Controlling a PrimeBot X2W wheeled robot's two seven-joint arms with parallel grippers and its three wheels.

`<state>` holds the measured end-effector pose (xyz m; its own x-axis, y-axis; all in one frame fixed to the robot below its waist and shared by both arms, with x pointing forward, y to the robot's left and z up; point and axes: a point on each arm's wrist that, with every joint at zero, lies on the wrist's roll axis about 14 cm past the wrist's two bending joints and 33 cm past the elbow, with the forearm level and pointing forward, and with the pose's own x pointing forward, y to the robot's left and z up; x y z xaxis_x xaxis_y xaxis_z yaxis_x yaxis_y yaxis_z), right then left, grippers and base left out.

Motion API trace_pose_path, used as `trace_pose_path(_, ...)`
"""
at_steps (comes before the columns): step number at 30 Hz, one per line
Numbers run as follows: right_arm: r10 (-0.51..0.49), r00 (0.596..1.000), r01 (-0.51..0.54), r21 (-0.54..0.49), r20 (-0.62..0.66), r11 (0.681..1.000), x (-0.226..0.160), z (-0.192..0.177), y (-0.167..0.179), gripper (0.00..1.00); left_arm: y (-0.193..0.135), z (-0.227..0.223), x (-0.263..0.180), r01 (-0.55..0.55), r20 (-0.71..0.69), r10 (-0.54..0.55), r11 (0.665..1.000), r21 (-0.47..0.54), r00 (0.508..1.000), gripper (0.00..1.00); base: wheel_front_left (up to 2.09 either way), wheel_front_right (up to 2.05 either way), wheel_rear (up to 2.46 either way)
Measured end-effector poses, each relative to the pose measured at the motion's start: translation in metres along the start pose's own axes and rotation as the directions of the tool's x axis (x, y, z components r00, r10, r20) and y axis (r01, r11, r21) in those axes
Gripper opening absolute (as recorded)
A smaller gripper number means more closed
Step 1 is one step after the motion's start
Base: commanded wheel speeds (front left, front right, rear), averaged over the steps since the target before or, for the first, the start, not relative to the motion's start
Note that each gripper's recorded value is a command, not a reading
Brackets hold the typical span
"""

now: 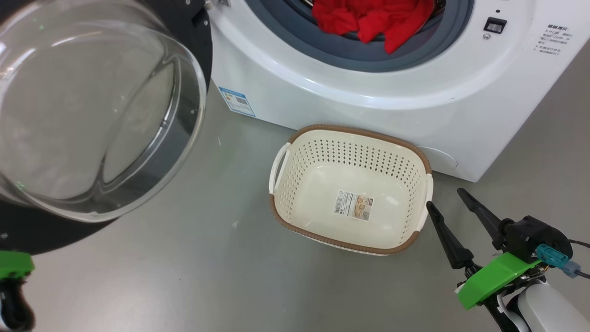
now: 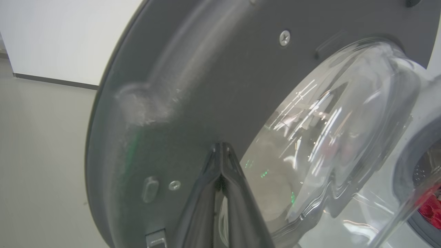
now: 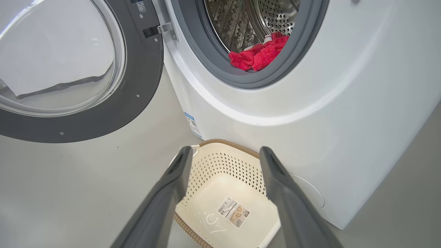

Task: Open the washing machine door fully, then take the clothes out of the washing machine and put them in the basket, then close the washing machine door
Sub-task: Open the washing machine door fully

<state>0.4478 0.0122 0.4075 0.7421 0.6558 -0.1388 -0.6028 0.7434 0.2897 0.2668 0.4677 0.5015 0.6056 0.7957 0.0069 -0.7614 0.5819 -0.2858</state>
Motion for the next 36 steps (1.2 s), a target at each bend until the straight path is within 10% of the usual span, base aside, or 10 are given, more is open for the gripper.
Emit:
trace_pose_path(27,-0.024,0.999,0.025,-0.015,0.035,1.000,-0.002,0.014,-0.006,1.00,-0.003,-0.009,0.011,0.015,-0.045,-0.015,1.000,-0.011,0.999,0.00,0.00,0.00,0.00)
trace_pose_path(32,-0.036,0.998,0.037,-0.019,0.059,0.999,-0.007,0.024,-0.004,1.00,-0.003,-0.017,-0.004,0.041,-0.062,-0.041,0.999,-0.005,0.997,0.32,0.00,0.00,0.00)
trace_pose_path(36,-0.059,0.996,0.060,-0.016,0.074,0.998,-0.012,0.029,-0.007,1.00,-0.013,-0.023,-0.014,0.079,-0.071,-0.080,0.997,-0.009,0.994,0.99,0.00,0.00,0.00)
